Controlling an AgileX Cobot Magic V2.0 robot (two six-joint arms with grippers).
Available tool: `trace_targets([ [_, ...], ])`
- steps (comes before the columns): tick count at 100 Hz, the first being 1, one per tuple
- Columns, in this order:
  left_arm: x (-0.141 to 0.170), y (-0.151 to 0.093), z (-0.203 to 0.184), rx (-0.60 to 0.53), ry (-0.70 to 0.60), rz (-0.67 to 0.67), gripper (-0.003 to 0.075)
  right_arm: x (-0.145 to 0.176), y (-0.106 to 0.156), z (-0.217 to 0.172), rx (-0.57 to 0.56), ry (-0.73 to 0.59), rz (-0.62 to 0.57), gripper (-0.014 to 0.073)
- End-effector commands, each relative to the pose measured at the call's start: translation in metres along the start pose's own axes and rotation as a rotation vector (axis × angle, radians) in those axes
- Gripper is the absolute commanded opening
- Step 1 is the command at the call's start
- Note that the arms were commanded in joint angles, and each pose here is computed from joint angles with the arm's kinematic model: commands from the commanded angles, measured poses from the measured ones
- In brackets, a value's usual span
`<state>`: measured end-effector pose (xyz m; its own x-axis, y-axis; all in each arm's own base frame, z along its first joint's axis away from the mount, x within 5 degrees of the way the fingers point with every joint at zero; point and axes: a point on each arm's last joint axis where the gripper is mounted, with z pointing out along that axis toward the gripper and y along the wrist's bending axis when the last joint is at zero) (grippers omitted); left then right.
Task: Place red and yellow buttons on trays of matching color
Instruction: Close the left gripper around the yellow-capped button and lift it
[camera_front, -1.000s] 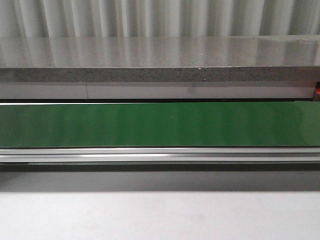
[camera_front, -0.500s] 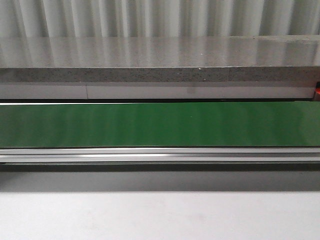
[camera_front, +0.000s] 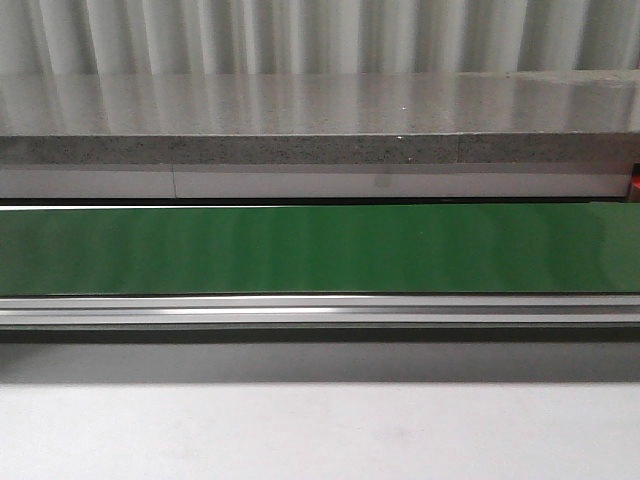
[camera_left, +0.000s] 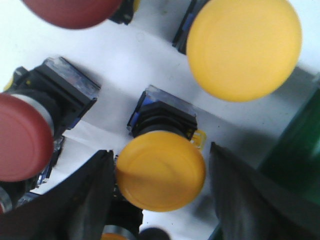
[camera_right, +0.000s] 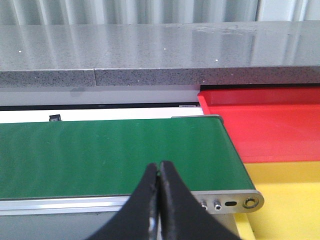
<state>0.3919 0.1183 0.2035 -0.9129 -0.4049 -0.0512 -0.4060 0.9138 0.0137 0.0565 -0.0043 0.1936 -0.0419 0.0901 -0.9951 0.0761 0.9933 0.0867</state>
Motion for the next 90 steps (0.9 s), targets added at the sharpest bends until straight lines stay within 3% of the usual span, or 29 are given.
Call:
trace_targets([
  [1,-0.002,0.002,-0.027,0.015,-0.09,-0.009,0.0382,-0.007,0.001,-0.001,-0.005,-0.089,-0.011,-0.0066],
  [39,-0.001,0.002,-0.038,0.019,-0.129,0.015,0.0164,-0.007,0.001,-0.001,-0.005,-0.089,-0.011,-0.0066],
  [90,0.05,-0.001,-0.149,0.055,-0.356,0.112,0.0154,-0.007,0.001,-0.001,-0.005,-0.089,-0.011,-0.0066],
])
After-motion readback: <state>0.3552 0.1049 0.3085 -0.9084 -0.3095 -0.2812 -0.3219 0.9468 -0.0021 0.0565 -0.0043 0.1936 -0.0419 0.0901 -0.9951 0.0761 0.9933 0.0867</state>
